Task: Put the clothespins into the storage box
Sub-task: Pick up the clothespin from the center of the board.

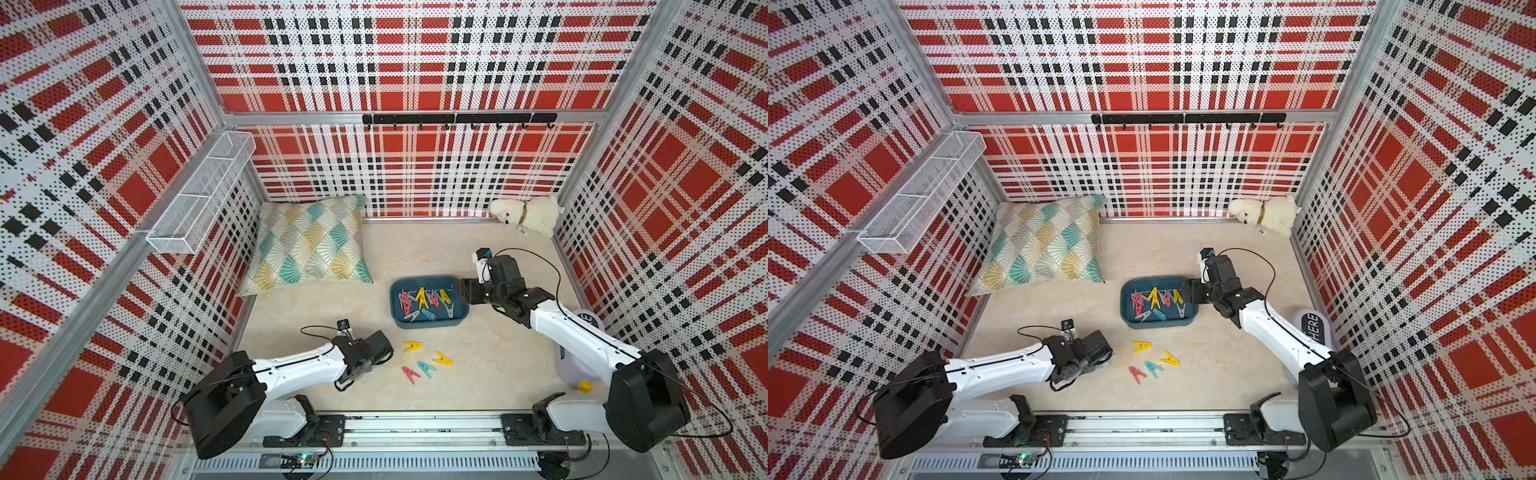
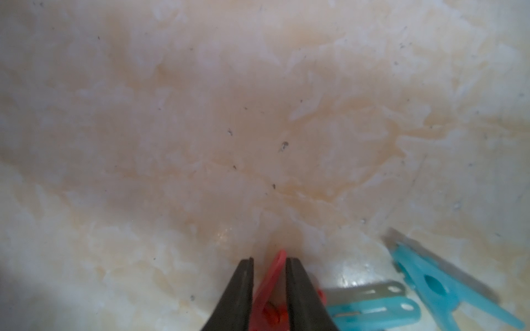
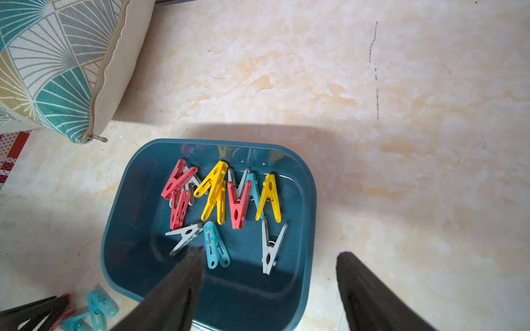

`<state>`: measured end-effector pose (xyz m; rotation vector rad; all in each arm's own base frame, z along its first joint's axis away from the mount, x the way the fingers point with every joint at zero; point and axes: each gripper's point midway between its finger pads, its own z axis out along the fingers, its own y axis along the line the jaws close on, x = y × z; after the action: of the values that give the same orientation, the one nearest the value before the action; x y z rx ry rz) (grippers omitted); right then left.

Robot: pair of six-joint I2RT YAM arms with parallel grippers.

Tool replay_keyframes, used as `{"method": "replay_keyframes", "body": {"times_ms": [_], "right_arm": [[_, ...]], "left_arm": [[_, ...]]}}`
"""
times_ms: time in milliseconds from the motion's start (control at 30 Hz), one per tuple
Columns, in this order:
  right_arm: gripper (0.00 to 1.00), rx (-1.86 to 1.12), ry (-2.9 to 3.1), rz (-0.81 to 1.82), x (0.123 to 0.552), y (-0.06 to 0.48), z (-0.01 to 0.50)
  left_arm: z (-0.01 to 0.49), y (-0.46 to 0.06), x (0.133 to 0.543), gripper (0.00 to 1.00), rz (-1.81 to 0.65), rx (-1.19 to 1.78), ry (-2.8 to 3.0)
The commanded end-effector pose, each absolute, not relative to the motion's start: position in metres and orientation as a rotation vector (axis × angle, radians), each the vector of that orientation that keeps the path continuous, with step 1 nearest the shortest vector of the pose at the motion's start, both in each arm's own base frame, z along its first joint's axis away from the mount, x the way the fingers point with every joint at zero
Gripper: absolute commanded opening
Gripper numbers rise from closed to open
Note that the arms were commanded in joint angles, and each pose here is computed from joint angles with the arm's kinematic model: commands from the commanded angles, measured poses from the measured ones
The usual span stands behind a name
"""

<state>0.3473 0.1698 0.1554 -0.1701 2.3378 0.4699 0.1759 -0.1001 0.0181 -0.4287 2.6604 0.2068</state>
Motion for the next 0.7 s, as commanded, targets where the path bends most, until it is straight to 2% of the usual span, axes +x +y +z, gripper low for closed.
{"method": "replay_keyframes", "body": {"times_ms": [0,433,667], "right_arm": [[0.81,-0.179,2.32,0.467,0.344,0.169,0.158],[0.81,-0.179,2.316,0.47,0.342,0.169,0.159],[0.81,-0.182,2.319,0.463,0.342,0.169,0.16]], "left_arm": [[0.016,-0.099,0.177,0.23,0.205,-0.431,2.649],[0.013,-0.103,0.183,0.13,0.149,-0.445,2.639],[0.025,-0.102,0.202,0.03,0.149,-0.45,2.596]]}}
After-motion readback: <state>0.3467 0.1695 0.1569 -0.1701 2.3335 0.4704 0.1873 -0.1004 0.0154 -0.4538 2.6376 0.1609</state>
